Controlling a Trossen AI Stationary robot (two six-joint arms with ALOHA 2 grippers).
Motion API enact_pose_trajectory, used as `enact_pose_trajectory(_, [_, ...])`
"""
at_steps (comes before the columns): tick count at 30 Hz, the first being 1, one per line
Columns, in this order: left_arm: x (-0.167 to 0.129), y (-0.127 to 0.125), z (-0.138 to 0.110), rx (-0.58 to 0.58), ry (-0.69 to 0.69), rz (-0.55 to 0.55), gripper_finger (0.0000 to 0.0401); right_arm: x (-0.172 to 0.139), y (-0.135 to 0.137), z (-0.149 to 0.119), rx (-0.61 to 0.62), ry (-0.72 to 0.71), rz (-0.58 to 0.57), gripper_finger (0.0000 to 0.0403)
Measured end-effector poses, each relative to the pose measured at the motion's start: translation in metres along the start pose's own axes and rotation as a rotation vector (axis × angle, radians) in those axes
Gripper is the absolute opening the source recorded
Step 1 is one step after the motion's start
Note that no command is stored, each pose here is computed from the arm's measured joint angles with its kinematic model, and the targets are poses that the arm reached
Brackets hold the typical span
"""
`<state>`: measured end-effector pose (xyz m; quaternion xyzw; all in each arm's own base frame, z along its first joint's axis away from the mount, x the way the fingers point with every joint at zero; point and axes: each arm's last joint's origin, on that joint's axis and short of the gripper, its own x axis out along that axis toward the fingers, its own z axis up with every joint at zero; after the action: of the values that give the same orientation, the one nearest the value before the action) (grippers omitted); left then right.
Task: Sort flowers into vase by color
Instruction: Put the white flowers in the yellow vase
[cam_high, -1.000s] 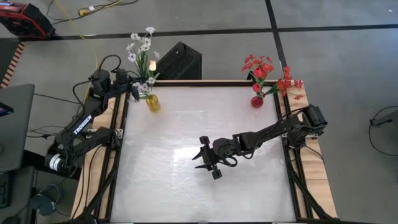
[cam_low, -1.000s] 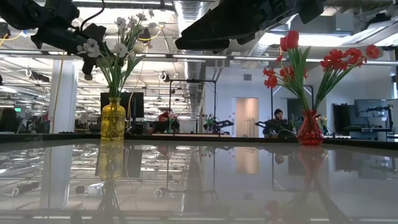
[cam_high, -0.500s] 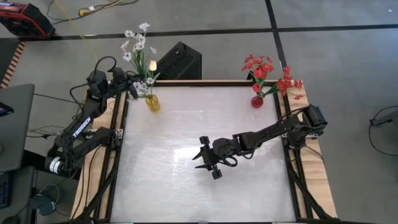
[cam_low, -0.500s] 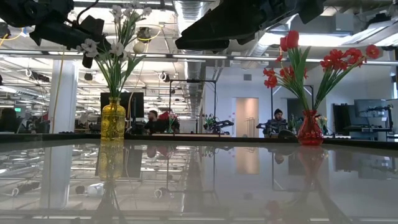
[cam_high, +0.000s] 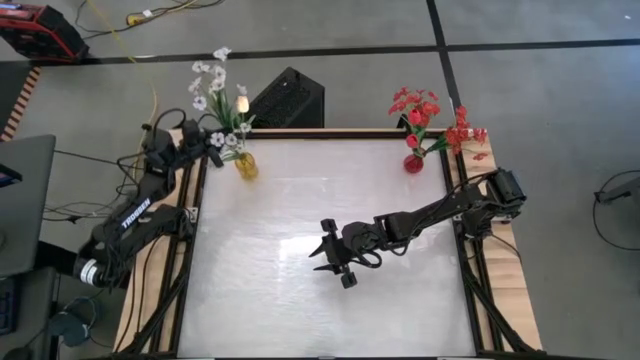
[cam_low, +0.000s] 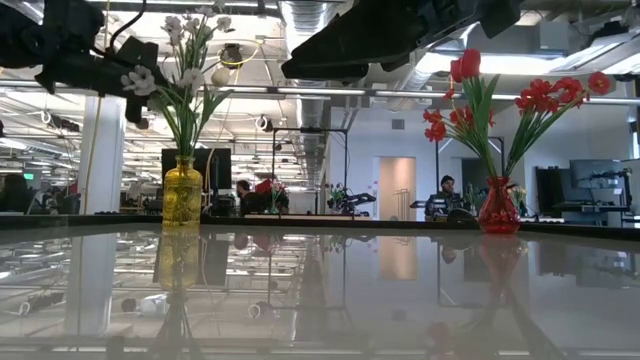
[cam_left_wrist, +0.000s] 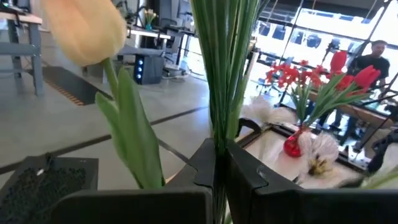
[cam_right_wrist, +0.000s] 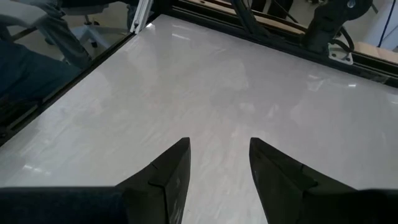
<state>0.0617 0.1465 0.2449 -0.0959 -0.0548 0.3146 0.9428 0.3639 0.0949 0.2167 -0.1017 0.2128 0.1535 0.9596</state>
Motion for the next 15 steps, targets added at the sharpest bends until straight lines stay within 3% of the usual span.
enact_pose_trajectory(15, [-0.005,0.0,-0.013,0.041,0.048,0.011,0.0,0.0,0.0,0.0,0.0,-0.001,0.0,0.0189])
